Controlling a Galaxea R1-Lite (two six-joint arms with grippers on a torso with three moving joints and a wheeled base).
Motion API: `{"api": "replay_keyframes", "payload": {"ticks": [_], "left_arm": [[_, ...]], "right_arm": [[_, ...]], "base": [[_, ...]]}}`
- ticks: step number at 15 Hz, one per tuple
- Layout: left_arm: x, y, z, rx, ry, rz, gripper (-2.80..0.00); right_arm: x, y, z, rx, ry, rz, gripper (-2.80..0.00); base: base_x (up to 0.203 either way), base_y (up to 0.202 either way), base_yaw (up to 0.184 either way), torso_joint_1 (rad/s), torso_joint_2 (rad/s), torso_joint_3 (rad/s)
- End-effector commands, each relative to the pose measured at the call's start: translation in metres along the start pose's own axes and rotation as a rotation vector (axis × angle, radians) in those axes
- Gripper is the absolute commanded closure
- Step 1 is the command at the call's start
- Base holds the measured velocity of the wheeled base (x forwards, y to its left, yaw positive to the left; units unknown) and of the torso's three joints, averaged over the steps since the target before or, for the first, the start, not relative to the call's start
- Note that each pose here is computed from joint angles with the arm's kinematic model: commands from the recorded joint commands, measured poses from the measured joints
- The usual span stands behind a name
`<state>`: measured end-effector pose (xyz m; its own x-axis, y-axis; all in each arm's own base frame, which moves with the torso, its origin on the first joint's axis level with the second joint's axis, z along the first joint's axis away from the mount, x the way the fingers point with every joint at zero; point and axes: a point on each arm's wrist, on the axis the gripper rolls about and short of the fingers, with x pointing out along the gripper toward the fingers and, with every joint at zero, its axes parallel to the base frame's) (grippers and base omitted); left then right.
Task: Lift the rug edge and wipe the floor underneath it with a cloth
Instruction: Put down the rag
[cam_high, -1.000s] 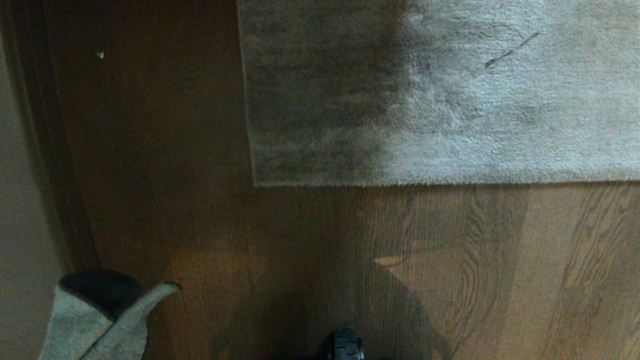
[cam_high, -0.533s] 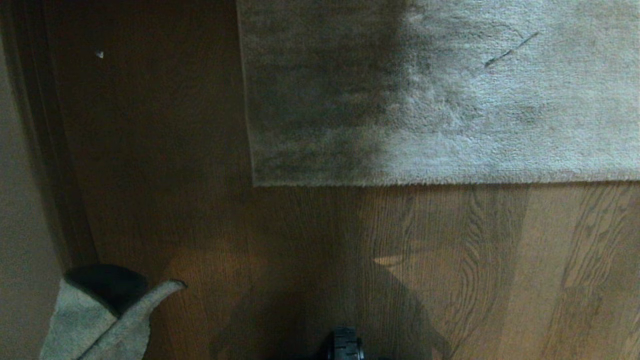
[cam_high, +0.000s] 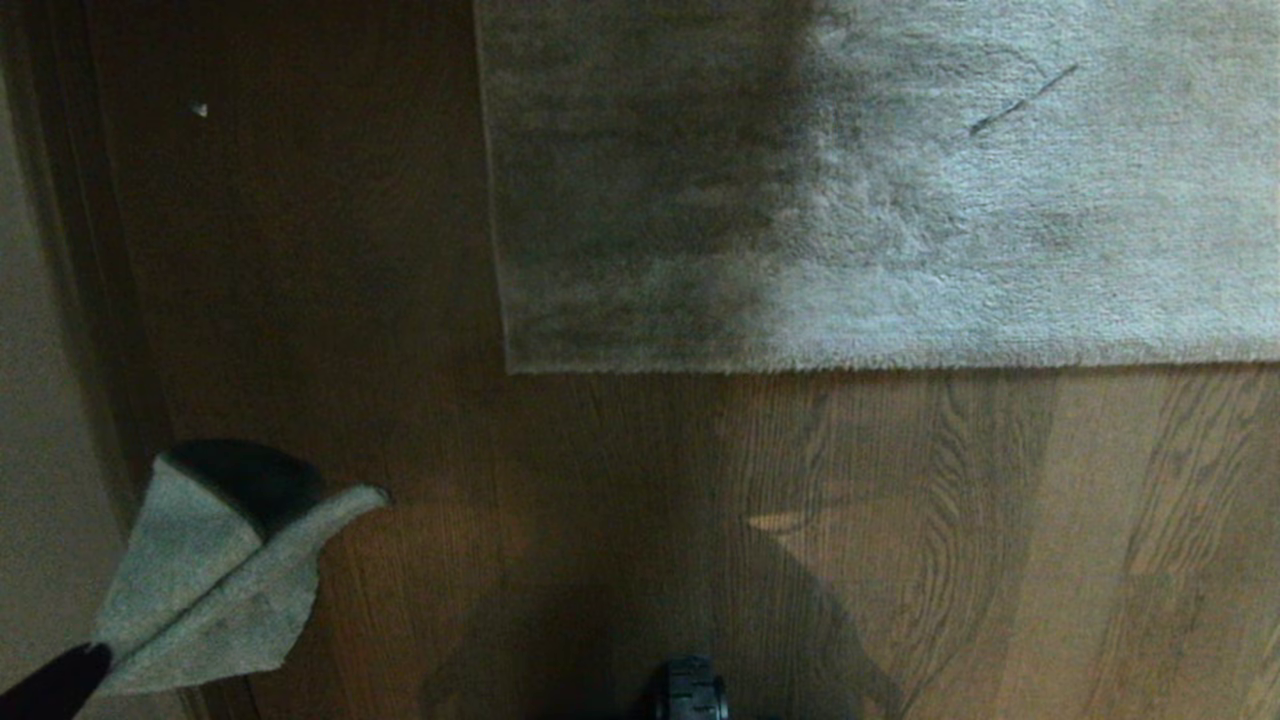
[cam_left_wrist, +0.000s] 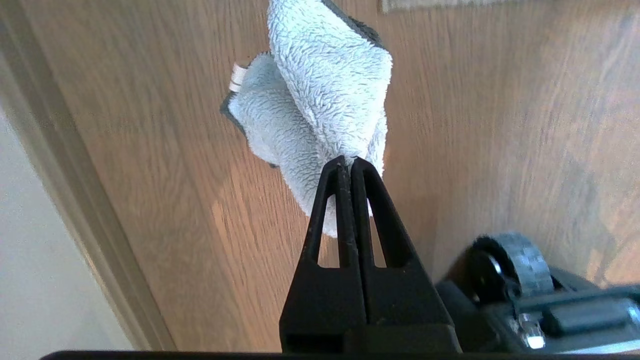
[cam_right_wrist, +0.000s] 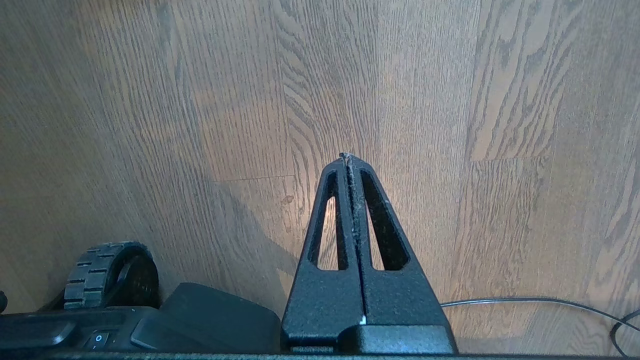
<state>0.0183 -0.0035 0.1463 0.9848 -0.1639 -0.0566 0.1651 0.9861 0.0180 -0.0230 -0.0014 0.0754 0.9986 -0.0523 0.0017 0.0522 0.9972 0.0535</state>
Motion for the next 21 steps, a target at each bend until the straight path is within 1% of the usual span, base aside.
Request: {"api": "replay_keyframes", "payload": {"ticks": [1,4,8,9,12,15,18,19,21], "left_arm": [[0.031,0.004,0.005,-0.009,0.103,-0.006,0.0],[0.066,0.008,0.016,-0.008,0.114,-0.007,0.0],[0.113,0.014,0.023,-0.013,0.108,-0.002,0.0],[0.124,0.017,0.024,-0.013,0.101,0.008,0.0],[0.154,0.034,0.024,-0.017,0.071,0.08,0.0],[0.178,0.05,0.02,-0.017,0.008,0.135,0.0],[0.198,0.06,0.025,-0.026,-0.11,0.164,0.0],[0.198,0.061,0.027,-0.026,-0.125,0.167,0.0],[0.197,0.061,0.023,-0.026,-0.108,0.167,0.0]], "right_arm": [[0.0,0.0,0.0,0.0,0.002,0.0,0.0],[0.0,0.0,0.0,0.0,0.001,0.0,0.0],[0.0,0.0,0.0,0.0,0.0,0.0,0.0],[0.0,0.0,0.0,0.0,0.0,0.0,0.0],[0.0,0.0,0.0,0.0,0.0,0.0,0.0],[0.0,0.0,0.0,0.0,0.0,0.0,0.0],[0.0,0.0,0.0,0.0,0.0,0.0,0.0],[0.0,0.0,0.0,0.0,0.001,0.0,0.0],[0.0,0.0,0.0,0.0,0.002,0.0,0.0]], "base": [[0.0,0.0,0.0,0.0,0.0,0.0],[0.0,0.0,0.0,0.0,0.0,0.0],[0.0,0.0,0.0,0.0,0.0,0.0],[0.0,0.0,0.0,0.0,0.0,0.0],[0.0,0.0,0.0,0.0,0.0,0.0],[0.0,0.0,0.0,0.0,0.0,0.0],[0.0,0.0,0.0,0.0,0.0,0.0],[0.0,0.0,0.0,0.0,0.0,0.0],[0.0,0.0,0.0,0.0,0.0,0.0]]}}
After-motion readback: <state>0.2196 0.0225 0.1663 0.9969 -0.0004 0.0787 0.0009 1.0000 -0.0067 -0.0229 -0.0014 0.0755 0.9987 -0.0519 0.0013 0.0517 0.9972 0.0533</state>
